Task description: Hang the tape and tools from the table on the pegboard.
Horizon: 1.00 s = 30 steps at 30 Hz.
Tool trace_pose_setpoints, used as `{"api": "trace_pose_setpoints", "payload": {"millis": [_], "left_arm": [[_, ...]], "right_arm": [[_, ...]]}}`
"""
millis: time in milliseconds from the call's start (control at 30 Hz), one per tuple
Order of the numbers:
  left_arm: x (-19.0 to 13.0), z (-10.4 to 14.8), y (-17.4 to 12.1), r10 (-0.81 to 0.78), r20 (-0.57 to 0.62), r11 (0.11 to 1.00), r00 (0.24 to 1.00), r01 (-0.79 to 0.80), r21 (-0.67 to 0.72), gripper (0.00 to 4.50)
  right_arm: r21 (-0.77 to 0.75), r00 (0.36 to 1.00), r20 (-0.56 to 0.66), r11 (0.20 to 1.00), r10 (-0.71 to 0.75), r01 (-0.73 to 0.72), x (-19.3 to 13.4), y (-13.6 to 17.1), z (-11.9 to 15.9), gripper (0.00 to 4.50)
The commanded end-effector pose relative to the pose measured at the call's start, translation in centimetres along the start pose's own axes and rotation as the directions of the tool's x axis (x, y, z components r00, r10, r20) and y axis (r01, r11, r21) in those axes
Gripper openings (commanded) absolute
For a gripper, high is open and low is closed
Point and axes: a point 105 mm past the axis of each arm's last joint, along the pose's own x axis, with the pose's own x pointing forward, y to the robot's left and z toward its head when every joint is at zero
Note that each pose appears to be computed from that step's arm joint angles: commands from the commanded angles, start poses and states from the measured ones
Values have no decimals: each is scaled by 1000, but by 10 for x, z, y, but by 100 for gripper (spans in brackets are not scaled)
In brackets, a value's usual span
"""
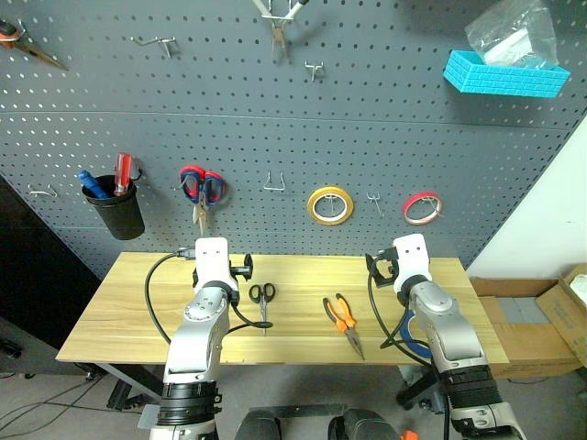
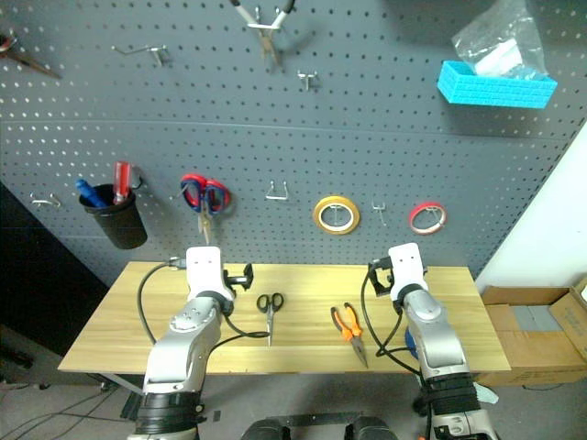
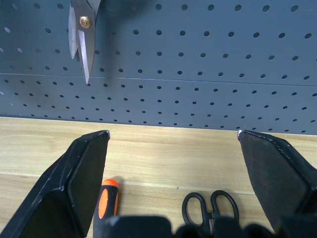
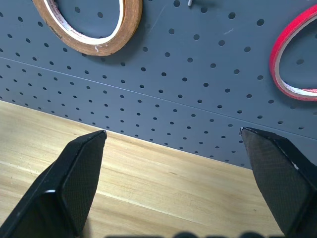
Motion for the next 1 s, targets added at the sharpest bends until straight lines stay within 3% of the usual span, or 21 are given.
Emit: {"api": "trace_pose_setpoints", "payload": {"millis": [33, 900, 1000], "left_arm": [[-4, 24, -3, -16, 87, 1000, 996, 15, 10, 446], [-6, 21, -2, -2, 83, 1000, 997, 4, -14, 446], [-6, 21, -15, -102, 76, 994, 992, 99, 46, 446]], "right_arm": [[-3, 998, 60, 1000, -4, 4, 1, -2, 16, 450], [-14, 999, 51, 1000, 4, -3, -2, -3, 15, 450], [-27, 999, 35, 999, 25, -24, -6, -3, 15, 450]]}}
